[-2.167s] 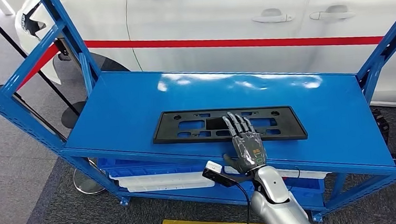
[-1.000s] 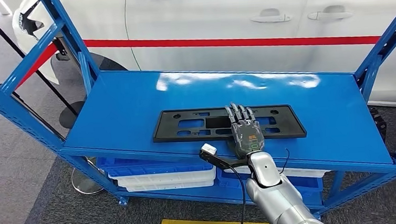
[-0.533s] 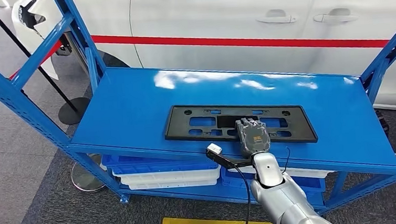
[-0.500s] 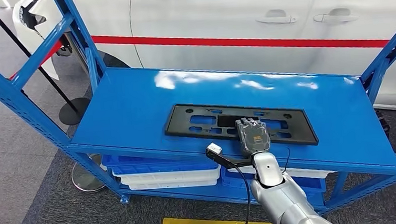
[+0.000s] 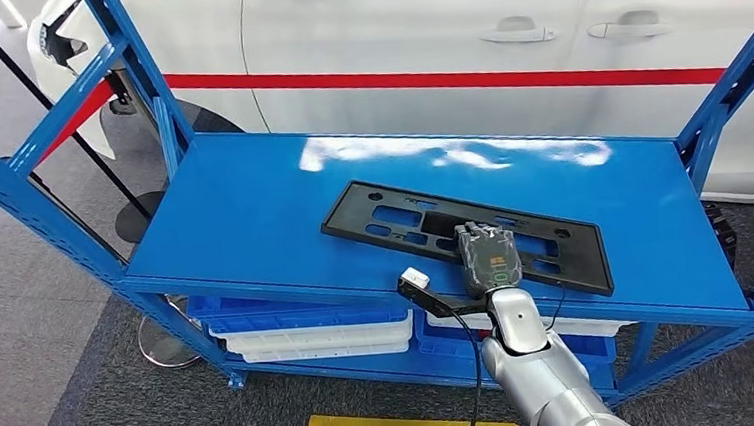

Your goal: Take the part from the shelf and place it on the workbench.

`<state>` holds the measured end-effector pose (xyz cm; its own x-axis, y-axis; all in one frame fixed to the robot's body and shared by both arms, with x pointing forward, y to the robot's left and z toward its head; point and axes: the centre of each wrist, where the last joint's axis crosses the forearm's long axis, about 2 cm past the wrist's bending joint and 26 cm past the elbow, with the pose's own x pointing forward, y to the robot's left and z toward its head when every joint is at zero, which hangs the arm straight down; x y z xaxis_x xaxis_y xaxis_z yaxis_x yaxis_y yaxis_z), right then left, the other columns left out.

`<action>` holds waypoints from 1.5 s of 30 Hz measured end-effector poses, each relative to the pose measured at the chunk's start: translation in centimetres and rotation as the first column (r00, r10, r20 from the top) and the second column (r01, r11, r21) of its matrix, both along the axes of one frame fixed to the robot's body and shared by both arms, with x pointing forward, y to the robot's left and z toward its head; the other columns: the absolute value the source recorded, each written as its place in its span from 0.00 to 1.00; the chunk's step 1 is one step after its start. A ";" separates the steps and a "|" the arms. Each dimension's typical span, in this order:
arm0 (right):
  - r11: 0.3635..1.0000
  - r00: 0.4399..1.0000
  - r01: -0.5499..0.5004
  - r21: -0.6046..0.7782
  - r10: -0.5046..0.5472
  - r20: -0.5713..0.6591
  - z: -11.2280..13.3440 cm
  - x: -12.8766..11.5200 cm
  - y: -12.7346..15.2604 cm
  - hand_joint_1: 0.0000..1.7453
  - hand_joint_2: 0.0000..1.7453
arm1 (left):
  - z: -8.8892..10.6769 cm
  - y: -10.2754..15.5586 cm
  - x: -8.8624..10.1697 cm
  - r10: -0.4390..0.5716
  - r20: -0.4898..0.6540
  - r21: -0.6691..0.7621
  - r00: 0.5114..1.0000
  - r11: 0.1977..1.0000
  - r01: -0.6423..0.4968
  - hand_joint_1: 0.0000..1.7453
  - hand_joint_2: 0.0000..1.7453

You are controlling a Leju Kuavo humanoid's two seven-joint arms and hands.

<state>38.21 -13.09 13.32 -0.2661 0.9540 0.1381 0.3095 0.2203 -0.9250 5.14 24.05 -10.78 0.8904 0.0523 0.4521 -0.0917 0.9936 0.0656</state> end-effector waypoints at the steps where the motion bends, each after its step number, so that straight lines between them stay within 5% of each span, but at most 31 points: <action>1: 1.000 1.000 -0.001 0.017 0.001 0.004 0.2 0.1 -0.1 1.00 1.00 | 0.0 0.0 0.1 0.000 0.001 0.001 1.000 1.000 0.000 0.00 0.00; 6: 0.936 0.997 -0.079 0.342 0.076 0.023 1.8 0.6 -1.2 1.00 1.00 | 0.0 0.0 0.0 0.002 0.001 0.003 1.000 1.000 -0.002 0.00 0.00; 11: 0.548 0.973 -0.224 0.806 0.076 0.219 6.8 -0.1 -3.8 1.00 1.00 | 0.0 0.1 -0.1 0.001 -0.001 0.010 1.000 1.000 -0.001 0.00 0.00; 14: 0.375 0.932 -0.347 0.860 0.034 0.362 9.2 -2.4 -6.7 1.00 1.00 | -0.1 0.1 -0.4 0.001 -0.003 0.016 1.000 1.000 -0.001 0.00 0.00; 17: 0.289 0.852 -0.502 0.815 0.003 0.524 12.0 -4.5 -9.9 1.00 1.00 | -0.1 0.1 -0.5 0.005 0.005 0.019 1.000 1.000 -0.005 0.00 0.00; 21: 0.249 0.776 -0.610 0.752 -0.005 0.631 12.9 -7.4 -13.0 1.00 1.00 | -0.1 0.1 -0.6 0.020 0.007 0.022 1.000 1.000 -0.020 0.00 0.00; 28: 0.228 0.757 -0.639 0.735 0.012 0.654 12.9 -8.4 -13.8 1.00 1.00 | -0.1 0.2 -0.6 0.022 0.009 0.028 1.000 0.999 -0.022 0.00 0.00; 35: 0.136 0.659 -0.752 0.645 0.165 0.734 10.7 -11.7 -15.9 1.00 1.00 | -0.1 0.6 -0.7 0.111 0.023 0.072 0.994 0.991 -0.113 0.00 0.00; 45: 0.127 0.642 -0.765 0.631 0.231 0.731 10.0 -13.1 -16.5 1.00 1.00 | -0.1 0.3 -0.8 0.142 0.017 0.067 0.990 0.987 -0.143 0.00 0.00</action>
